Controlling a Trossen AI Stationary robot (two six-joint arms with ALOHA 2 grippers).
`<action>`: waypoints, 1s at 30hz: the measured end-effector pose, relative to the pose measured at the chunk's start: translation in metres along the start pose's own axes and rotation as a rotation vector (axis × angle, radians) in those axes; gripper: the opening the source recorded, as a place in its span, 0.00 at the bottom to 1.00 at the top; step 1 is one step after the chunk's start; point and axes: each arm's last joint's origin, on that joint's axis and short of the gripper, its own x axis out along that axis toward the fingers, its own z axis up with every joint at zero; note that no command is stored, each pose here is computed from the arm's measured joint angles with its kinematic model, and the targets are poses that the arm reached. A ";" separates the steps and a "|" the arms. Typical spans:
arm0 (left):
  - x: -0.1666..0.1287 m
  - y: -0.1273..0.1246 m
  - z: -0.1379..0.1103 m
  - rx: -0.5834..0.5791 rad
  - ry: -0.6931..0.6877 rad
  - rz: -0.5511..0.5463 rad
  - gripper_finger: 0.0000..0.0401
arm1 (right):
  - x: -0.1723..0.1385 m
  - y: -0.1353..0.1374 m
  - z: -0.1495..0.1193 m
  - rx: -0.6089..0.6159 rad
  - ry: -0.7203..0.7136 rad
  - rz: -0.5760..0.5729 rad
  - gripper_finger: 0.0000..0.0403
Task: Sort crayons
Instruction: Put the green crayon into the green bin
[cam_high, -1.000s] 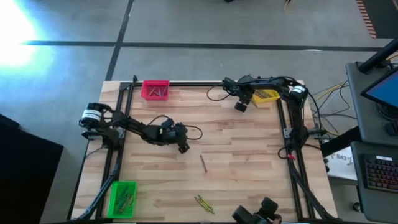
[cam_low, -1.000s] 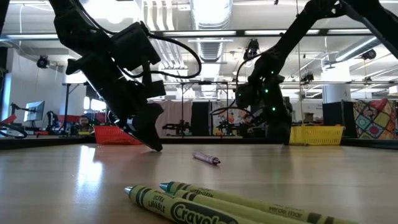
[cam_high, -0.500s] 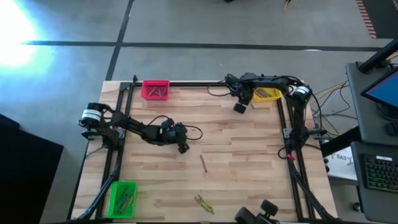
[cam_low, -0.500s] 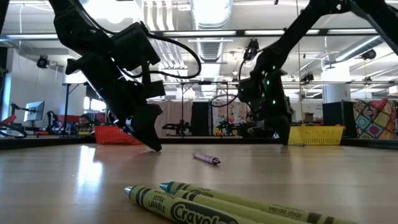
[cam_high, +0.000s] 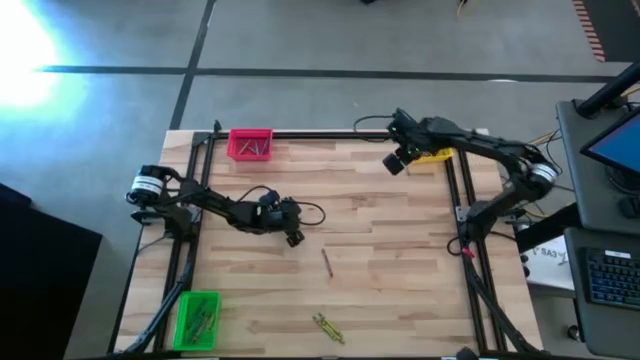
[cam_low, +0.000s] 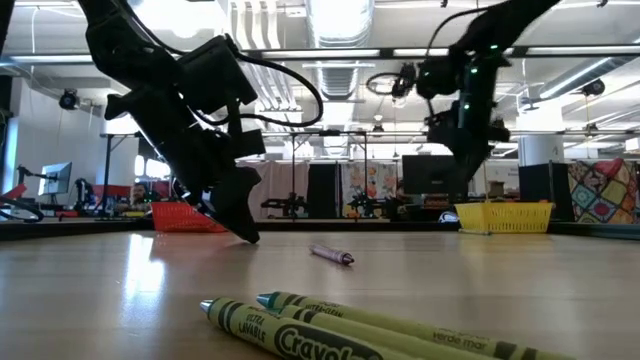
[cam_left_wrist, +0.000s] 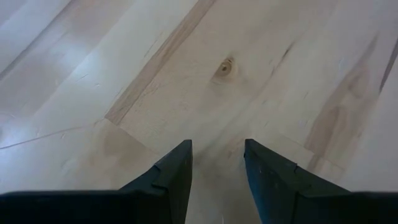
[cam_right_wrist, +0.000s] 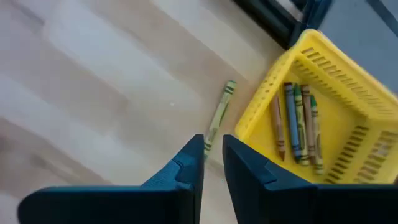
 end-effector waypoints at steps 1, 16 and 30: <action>0.000 -0.001 0.000 0.002 0.002 -0.004 0.32 | 0.000 -0.001 -0.007 0.021 -0.035 0.008 0.14; -0.001 -0.002 -0.001 0.037 0.001 0.000 0.32 | 0.046 -0.004 -0.066 0.197 -0.095 -0.067 0.27; -0.001 -0.002 -0.002 0.048 0.000 0.004 0.32 | 0.075 0.001 -0.069 0.184 -0.135 -0.017 0.25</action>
